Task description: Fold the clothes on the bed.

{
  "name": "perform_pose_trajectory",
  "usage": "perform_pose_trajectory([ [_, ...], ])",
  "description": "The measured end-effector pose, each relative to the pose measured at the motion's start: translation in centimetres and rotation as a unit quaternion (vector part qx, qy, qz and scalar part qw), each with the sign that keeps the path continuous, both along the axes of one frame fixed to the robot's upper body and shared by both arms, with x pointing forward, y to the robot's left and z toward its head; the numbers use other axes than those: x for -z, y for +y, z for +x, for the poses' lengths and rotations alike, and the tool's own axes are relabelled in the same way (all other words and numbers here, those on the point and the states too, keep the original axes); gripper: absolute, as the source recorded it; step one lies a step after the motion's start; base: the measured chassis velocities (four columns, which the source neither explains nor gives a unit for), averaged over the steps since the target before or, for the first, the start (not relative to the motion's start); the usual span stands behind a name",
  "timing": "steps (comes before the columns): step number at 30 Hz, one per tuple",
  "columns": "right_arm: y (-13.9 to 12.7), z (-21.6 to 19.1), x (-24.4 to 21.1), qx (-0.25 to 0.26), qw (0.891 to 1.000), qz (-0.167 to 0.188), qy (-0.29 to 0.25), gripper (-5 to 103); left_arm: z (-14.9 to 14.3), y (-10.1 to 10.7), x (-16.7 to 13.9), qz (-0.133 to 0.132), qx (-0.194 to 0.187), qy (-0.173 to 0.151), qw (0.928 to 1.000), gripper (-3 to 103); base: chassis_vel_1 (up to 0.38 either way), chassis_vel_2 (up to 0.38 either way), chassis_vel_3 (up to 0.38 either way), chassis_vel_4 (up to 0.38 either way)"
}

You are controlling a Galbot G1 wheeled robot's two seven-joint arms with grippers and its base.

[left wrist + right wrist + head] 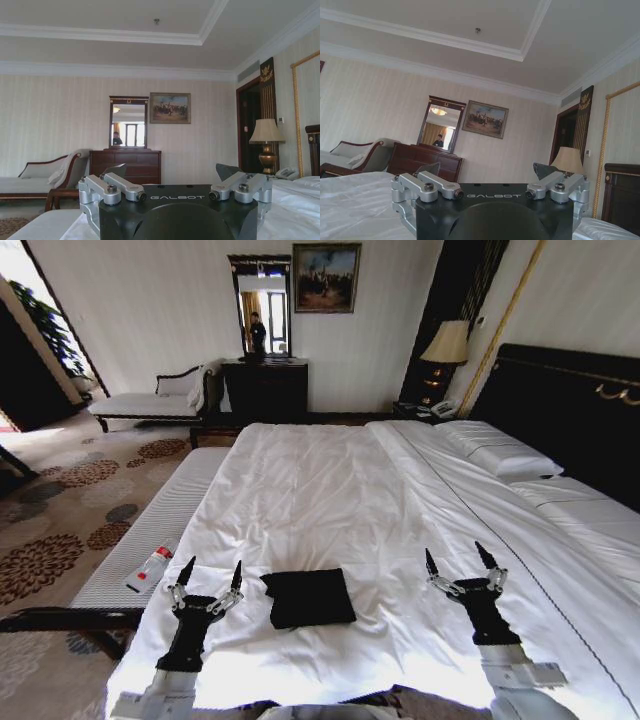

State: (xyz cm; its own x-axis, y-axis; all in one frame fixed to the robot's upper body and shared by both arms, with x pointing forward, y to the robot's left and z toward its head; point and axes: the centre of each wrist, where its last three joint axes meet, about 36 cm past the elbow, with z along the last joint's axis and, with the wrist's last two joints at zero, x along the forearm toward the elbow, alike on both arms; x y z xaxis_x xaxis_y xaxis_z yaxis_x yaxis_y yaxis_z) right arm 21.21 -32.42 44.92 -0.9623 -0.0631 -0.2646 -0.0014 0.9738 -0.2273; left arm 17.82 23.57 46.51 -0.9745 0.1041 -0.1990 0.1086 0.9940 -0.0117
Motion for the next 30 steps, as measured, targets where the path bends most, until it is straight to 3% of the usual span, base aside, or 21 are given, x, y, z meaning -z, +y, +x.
perform_pose_trajectory([
  [30, 0.01, 0.02, 0.05, 0.000, 1.000, 0.001, 0.001, 100, 0.01, 0.01, 0.03, 0.000, -0.001, 0.001, 1.0000, 100, 0.000, 0.000, 0.000, 0.000],
])
